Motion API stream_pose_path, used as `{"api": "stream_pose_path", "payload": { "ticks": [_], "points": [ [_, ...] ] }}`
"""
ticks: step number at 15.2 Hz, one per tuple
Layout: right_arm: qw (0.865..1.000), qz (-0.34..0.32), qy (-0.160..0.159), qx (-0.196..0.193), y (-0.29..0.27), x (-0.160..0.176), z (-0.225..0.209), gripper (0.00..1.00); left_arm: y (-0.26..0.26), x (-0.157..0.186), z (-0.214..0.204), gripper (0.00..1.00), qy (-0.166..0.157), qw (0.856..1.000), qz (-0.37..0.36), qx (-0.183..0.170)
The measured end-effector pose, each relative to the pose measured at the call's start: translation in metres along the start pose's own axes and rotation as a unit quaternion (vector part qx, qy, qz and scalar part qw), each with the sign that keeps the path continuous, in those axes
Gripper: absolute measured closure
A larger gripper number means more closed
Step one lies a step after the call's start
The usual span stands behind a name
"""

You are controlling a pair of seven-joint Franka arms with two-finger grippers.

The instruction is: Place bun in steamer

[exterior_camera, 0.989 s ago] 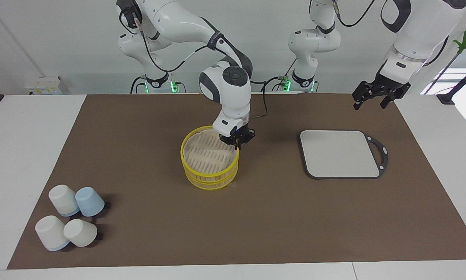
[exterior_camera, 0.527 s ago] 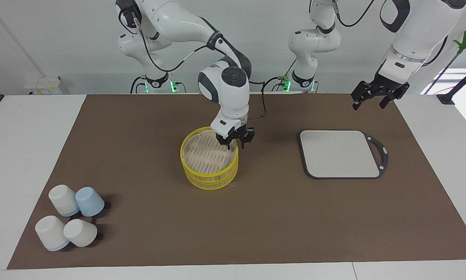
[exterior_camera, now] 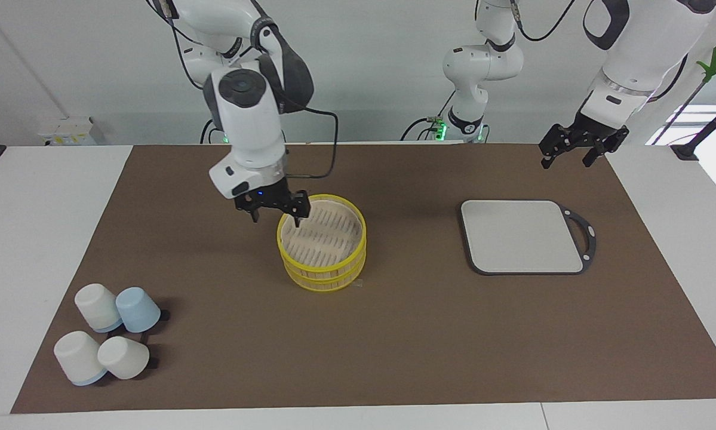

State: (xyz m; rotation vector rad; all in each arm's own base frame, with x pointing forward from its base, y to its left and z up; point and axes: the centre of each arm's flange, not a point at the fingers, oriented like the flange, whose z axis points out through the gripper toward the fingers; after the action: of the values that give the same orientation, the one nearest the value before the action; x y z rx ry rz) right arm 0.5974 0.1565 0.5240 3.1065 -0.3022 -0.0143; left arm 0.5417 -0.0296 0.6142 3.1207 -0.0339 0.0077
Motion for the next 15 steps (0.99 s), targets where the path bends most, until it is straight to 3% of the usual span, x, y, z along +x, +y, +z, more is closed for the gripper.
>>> {"api": "stream_pose_path", "payload": {
  "ticks": [3, 7, 15],
  "points": [
    [1.000, 0.001, -0.006, 0.010, 0.069, 0.000, -0.040, 0.00, 0.000, 0.000, 0.000, 0.00, 0.000, 1.000, 0.001, 0.000],
    [0.999, -0.038, -0.021, 0.000, 0.106, -0.020, -0.072, 0.00, 0.000, 0.000, 0.000, 0.00, 0.000, 1.000, 0.002, 0.000],
    [0.999, -0.030, -0.043, 0.013, 0.162, -0.014, -0.058, 0.00, 0.000, 0.000, 0.000, 0.00, 0.000, 1.000, 0.002, 0.000]
  ]
}}
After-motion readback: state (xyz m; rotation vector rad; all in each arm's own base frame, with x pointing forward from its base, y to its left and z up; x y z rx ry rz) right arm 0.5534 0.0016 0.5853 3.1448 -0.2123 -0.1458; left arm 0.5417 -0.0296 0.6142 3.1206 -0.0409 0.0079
